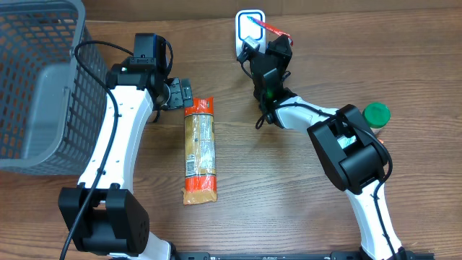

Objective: Scan the item barcode
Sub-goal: 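Hold the red snack bar in front of the white scanner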

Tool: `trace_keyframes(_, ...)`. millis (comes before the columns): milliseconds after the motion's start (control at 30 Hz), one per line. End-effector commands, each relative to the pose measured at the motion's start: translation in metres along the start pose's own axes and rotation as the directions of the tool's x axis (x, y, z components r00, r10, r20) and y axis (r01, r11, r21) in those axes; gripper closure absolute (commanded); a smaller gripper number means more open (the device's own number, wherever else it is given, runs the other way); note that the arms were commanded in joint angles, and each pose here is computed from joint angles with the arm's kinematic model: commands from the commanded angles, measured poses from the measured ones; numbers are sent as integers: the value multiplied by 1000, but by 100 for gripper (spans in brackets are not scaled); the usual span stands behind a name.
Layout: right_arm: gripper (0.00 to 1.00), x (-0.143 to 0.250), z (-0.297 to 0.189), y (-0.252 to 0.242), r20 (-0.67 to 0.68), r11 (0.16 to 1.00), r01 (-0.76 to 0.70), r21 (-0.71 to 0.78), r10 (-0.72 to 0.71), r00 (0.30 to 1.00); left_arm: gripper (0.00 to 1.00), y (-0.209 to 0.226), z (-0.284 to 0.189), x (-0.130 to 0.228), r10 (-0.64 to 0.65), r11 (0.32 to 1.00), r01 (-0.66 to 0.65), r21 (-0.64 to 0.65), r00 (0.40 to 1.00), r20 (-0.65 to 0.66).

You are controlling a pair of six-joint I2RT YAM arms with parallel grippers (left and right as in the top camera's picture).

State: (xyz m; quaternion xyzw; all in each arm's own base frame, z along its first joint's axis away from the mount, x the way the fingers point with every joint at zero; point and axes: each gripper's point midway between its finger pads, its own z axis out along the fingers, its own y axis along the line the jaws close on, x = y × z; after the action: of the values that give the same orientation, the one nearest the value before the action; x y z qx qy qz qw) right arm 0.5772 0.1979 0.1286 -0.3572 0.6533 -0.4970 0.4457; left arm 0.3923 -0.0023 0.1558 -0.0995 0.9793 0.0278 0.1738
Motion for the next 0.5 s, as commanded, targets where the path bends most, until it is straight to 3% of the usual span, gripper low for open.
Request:
trace_keyframes(0, 97, -8, -9, -24, -8, 958, -277, 80, 278, 961, 0, 1, -8, -6, 2, 1000, -2, 0, 1000, 29)
trace_keyframes(100, 97, -23, -23, -42, 44, 918, -385, 97, 382, 923, 0, 1, -8, -6, 2, 1000, -2, 0, 1000, 29)
trace_keyframes(300, 97, -55, -59, -89, 130, 891, -446, 87, 434, 891, 0, 1, -8, -6, 2, 1000, -2, 0, 1000, 29)
trace_keyframes(467, 97, -50, -79, -118, 78, 895, -442, 61, 437, 896, 0, 1, -8, -6, 2, 1000, -2, 0, 1000, 29)
